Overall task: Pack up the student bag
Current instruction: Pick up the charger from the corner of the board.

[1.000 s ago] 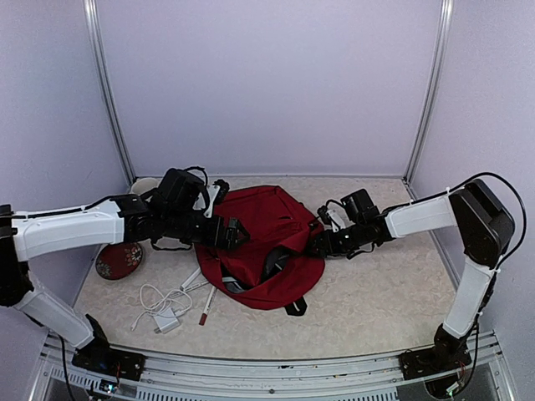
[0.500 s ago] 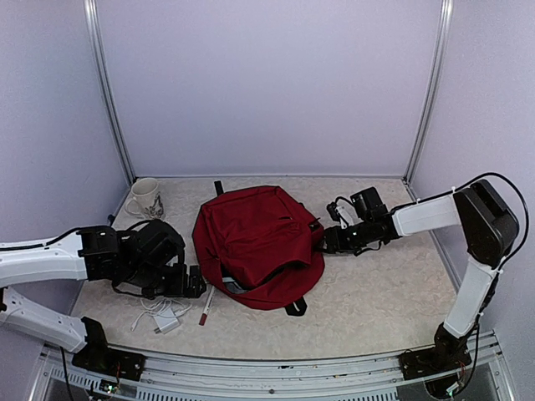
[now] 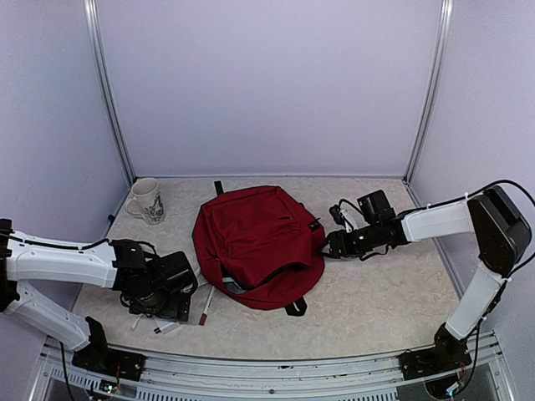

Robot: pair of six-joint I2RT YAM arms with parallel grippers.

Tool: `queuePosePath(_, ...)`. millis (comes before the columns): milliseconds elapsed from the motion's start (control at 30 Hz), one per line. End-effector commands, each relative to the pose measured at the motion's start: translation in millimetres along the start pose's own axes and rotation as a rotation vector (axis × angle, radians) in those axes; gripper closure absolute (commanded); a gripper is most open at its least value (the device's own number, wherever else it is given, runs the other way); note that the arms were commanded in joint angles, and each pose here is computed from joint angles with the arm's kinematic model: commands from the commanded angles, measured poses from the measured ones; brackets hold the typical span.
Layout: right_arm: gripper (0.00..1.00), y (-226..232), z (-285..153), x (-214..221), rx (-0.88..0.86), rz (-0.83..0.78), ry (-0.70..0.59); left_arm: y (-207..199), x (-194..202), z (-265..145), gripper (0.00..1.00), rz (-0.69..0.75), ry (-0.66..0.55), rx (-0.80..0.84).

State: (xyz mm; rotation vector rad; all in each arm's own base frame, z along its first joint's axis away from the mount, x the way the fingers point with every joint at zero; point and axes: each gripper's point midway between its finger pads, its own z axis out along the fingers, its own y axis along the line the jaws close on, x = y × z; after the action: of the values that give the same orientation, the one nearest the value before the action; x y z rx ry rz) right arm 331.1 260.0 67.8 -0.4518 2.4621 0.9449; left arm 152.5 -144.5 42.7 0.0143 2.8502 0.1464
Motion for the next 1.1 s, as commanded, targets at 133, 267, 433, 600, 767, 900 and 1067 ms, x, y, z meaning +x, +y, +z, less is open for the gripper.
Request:
queuePosePath(133, 0.38, 0.0, 0.8, 15.1, -0.029, 0.001, 0.025, -29.7, 8.2, 18.6, 0.01, 0.164, 0.037, 0.079)
queuePosePath(267, 0.39, 2.3, 2.8, 16.4, -0.048, 0.001, 0.036, -41.7, 31.1, 28.6, 0.01, 0.207, 0.107, 0.118)
queuePosePath(433, 0.39, 4.5, 3.7, 14.4, -0.058, -0.006, 0.046, -41.6, 48.7, 23.1, 0.1, 0.224, 0.148, 0.121)
queuePosePath(600, 0.39, 7.3, 3.2, 13.3, -0.072, -0.005, 0.044, -44.2, 50.0, 12.9, 0.24, 0.227, 0.146, 0.129)
queuePosePath(767, 0.39, 10.8, 0.4, 15.0, -0.089, 0.003, 0.036, -48.5, 41.2, 3.6, 0.49, 0.223, 0.113, 0.14)
queuePosePath(900, 0.4, 13.6, -3.9, 15.5, -0.092, 0.002, 0.034, -45.1, 31.8, -7.8, 0.66, 0.186, 0.071, 0.136)
queuePosePath(1067, 0.39, 20.0, -15.7, 7.2, -0.081, -0.021, 0.014, -46.0, 7.9, -38.0, 0.75, 0.13, -0.041, 0.192)
